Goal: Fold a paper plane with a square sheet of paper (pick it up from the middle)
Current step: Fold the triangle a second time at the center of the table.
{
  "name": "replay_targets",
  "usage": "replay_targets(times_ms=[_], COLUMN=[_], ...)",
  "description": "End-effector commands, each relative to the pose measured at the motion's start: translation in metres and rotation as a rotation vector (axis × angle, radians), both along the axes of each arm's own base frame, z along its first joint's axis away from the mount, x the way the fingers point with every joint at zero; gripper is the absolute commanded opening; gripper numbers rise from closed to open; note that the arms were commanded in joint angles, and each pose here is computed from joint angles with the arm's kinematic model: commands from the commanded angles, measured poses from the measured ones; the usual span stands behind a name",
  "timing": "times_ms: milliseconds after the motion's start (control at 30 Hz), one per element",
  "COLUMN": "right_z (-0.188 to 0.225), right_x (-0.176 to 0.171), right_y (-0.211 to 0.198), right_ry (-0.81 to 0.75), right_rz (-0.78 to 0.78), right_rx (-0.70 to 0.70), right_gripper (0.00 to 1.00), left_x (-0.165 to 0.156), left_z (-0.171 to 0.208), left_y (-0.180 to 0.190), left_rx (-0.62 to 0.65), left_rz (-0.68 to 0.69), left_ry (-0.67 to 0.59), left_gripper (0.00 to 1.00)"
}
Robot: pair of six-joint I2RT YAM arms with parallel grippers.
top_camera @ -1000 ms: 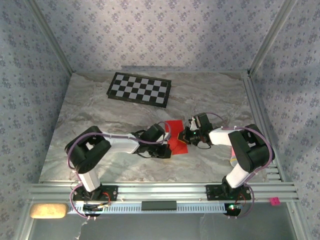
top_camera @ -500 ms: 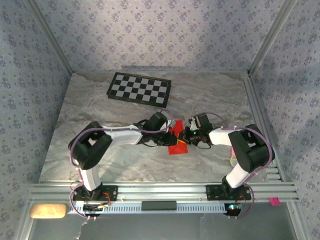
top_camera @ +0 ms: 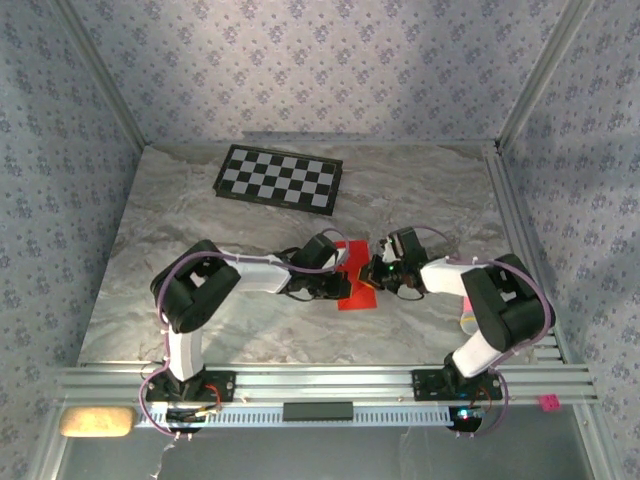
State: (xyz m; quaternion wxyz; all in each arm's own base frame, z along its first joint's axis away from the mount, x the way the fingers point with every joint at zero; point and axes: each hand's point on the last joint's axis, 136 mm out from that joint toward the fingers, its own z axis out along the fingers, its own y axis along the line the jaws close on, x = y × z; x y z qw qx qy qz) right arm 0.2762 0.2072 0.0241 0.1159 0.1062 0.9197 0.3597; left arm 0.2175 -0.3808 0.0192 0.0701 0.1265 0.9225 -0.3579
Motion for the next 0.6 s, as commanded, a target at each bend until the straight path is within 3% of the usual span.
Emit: replay_targets(times_ms=[0, 267, 367, 567], right_z=[0.009, 0.004, -0.021, -0.026], right_x=[-0.005, -0.019, -0.022, -0.007], right_y=[-0.006, 0.024, 0.004, -0.026], right_ry=[-0.035, 0.019, 0.054, 0.055], right_rz=[0.001, 0.135, 0.073, -0.032], right_rx=[-0.042, 0.015, -0.087, -0.030], right_gripper=[0.00, 0.00, 0.00, 0.00], left_x=[-0.031, -0.028, -0.027, -0.029], left_z=[-0.047, -0.043, -0.043, -0.047], left_y=[0.037, 0.035, 0.038, 0.043], left_rx=[0.187, 0.196, 0.223, 0.240], left_rz=[0.002, -0.012, -0.006, -0.003], left_ry=[0.092, 0.074, 0.072, 0.078], left_gripper=[0.00, 0.00, 0.00, 0.00])
